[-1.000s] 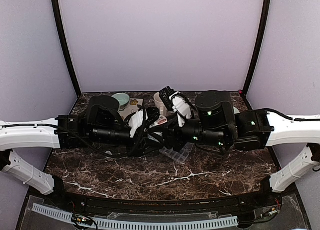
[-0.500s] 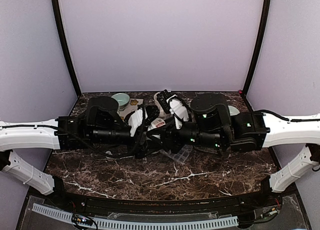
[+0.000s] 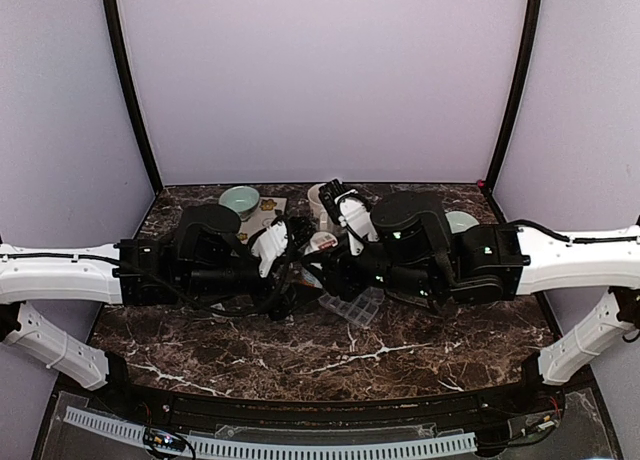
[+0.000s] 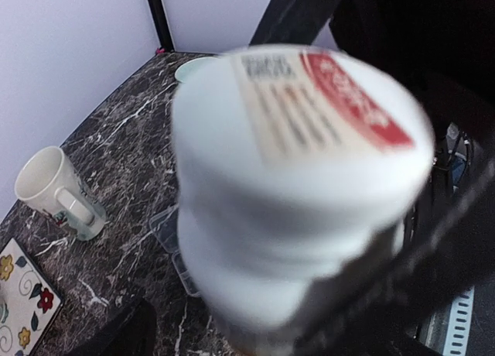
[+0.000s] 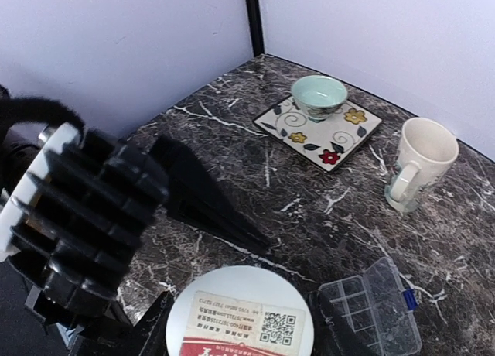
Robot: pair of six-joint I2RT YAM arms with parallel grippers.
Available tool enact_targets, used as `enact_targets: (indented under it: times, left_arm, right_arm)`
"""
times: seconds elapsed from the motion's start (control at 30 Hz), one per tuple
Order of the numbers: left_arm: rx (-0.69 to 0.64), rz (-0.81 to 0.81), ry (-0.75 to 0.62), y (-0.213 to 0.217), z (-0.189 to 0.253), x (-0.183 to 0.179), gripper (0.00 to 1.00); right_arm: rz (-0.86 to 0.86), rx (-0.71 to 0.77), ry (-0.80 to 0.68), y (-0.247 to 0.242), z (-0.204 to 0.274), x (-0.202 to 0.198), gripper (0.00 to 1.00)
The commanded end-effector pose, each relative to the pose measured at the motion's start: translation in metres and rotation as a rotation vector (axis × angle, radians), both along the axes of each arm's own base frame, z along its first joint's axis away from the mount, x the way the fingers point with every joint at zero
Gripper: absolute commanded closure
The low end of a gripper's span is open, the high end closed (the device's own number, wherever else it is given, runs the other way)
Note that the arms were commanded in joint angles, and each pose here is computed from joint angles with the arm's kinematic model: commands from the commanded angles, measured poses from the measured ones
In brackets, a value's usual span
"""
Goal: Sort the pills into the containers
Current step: Pass from the left arm to the right, then place the pill bottle at the center of the board.
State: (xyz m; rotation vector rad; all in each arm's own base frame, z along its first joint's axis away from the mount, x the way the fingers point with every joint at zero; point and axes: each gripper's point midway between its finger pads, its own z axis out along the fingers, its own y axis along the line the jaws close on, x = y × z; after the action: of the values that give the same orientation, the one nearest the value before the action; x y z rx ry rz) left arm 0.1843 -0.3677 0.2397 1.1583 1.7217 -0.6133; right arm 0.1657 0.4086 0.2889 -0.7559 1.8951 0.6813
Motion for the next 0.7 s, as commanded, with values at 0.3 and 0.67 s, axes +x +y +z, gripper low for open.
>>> enact_targets:
  times: [0.3, 0.67]
  left_arm:
    - [-0.009, 0.398, -0.063, 0.067, -0.007, 0.040, 0.11]
    - [-0.033, 0.722, -0.021, 0.133, -0.035, 0.065, 0.10]
  right_arm:
    - [-0.424, -0.080, -0.056, -0.063, -0.014, 0.079, 1.00]
    - [-0.691, -0.175, -0.057, -0.131, -0.066, 0.135, 1.00]
